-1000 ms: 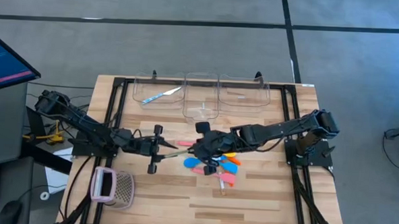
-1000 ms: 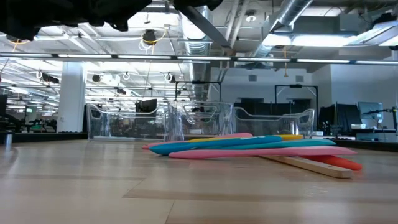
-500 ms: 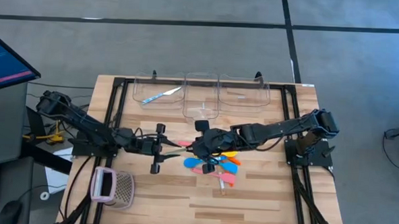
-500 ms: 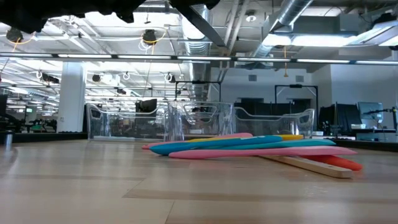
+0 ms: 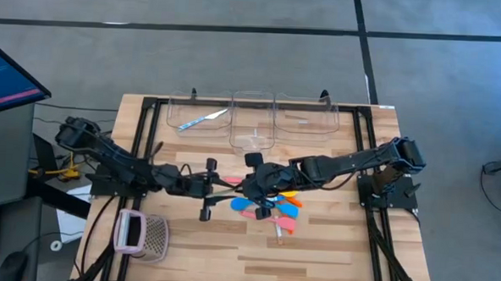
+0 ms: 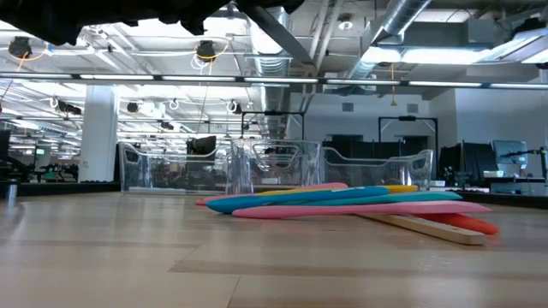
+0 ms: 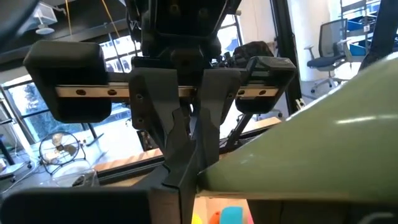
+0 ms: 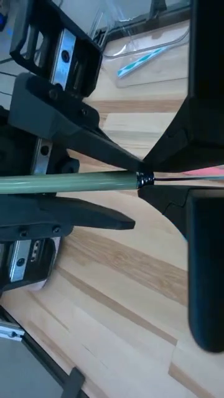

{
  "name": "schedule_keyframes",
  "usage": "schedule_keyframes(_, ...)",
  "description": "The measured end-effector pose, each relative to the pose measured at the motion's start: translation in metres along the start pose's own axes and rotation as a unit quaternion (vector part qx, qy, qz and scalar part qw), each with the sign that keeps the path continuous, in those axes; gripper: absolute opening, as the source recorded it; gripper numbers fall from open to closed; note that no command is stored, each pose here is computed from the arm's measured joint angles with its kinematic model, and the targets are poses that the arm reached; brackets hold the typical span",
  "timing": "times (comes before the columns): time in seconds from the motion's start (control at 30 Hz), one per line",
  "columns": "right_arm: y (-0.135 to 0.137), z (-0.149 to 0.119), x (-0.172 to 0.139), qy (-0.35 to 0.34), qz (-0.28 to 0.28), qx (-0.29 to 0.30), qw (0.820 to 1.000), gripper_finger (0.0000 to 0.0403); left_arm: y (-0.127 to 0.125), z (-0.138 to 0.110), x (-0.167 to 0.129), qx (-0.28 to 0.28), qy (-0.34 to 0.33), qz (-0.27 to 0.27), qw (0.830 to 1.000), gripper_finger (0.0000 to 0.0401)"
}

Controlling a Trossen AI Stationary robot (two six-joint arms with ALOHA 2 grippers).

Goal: Pick & Place Kitchen Items
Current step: Put the green table knife into the left transparent bin

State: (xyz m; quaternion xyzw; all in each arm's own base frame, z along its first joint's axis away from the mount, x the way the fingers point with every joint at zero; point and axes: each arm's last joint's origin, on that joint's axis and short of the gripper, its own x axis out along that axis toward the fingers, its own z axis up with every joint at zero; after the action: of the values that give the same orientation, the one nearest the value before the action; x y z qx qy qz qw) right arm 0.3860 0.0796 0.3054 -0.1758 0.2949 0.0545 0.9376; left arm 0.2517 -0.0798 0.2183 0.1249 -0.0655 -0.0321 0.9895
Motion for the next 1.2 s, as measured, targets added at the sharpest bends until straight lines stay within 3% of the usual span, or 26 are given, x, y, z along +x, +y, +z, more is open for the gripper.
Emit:
schedule_keyframes(0.27, 0.000, -0.001, 0.000, 0.004, -0.002, 0.000, 1.000, 0.0014, 0.001, 0.004, -0.001, -0.001, -0.006, -0.002, 1.000, 0.0084)
schedule_keyframes(0.53, 0.000, -0.002, 0.000, 0.009, 0.001, 0.000, 1.000, 0.0009, 0.002, 0.004, -0.002, 0.001, -0.005, 0.003, 1.000, 0.0010)
schedule_keyframes(0.77, 0.004, -0.002, -0.001, 0.013, 0.004, -0.003, 1.000, 0.0010, 0.002, 0.003, -0.002, -0.001, -0.001, 0.015, 1.000, 0.0006)
schedule_keyframes(1.2, 0.005, -0.001, -0.013, 0.027, 0.009, -0.011, 1.000, 0.0135, 0.003, 0.002, -0.002, -0.002, 0.006, 0.031, 1.000, 0.0004)
